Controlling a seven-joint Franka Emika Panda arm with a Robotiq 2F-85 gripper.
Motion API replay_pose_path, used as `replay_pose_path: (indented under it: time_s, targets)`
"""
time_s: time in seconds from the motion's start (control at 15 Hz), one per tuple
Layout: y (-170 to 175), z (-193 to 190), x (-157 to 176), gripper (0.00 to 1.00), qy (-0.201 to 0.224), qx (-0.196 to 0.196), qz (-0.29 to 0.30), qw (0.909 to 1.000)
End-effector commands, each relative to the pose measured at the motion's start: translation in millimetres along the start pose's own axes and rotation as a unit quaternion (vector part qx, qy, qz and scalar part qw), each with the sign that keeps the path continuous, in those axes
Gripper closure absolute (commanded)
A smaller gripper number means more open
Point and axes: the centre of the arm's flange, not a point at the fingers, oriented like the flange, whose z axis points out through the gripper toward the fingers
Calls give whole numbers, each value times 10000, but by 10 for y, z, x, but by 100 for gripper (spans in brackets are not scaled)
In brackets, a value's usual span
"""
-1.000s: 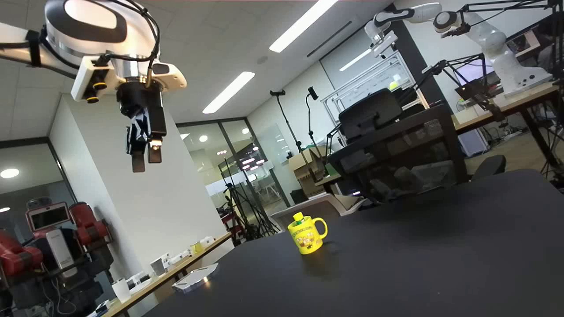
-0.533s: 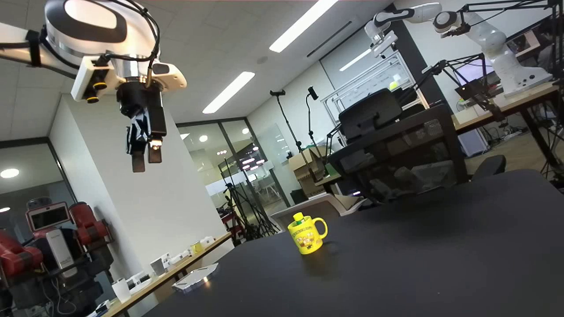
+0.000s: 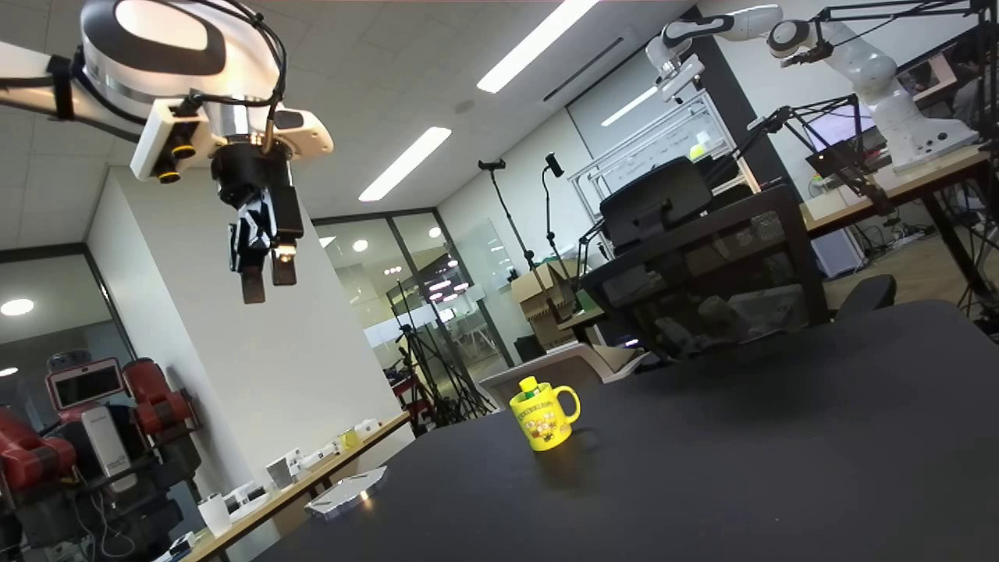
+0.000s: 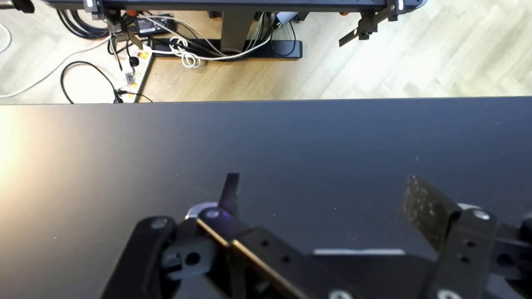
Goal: Take the bottle out of the mug and put it on the table
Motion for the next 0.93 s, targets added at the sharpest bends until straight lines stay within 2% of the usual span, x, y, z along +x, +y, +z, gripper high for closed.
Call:
replay_pose_path:
  time_s: [0.0, 0.33, 0.53, 0.87]
  targets:
    - [132, -96, 266, 0, 278, -238, -101, 9993]
    - [405, -293, 961, 0, 745, -345, -101, 9966]
    - [554, -437, 1547, 0, 1007, -497, -46, 9937]
    - [558, -525, 2475, 0, 1601, -673, 206, 9846]
